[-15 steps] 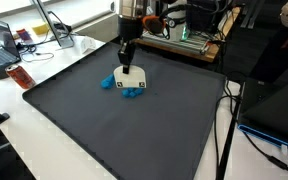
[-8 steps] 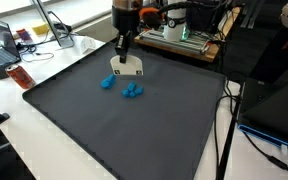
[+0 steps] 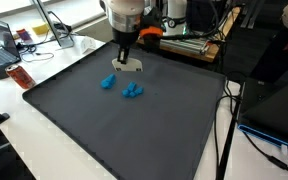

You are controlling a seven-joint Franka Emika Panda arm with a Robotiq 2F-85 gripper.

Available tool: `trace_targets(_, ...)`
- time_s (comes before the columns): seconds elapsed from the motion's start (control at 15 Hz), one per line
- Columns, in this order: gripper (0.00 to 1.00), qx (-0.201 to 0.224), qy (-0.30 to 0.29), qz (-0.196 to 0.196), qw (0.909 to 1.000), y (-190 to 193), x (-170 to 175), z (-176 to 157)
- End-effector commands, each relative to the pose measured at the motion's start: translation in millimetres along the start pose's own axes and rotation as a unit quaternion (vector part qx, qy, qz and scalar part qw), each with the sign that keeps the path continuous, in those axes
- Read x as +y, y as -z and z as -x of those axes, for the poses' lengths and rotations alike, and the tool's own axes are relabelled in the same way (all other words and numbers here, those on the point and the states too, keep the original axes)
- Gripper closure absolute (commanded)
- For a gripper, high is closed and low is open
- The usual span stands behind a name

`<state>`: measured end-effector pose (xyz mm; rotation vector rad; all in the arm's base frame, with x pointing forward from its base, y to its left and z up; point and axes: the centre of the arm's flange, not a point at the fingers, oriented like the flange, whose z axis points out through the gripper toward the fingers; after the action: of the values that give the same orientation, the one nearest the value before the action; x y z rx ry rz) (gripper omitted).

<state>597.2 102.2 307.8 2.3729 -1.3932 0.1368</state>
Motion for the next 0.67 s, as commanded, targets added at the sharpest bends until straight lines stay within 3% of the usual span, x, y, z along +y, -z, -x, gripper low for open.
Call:
trace_targets(0.0, 0.99, 0.027, 0.021, 0.061, 0.9975, -14.5, -31.3, -4.6)
trace_targets(0.6, 0.99, 0.06, 0.067, 0.163, 0.9825, -49.0, -51.6, 2.9)
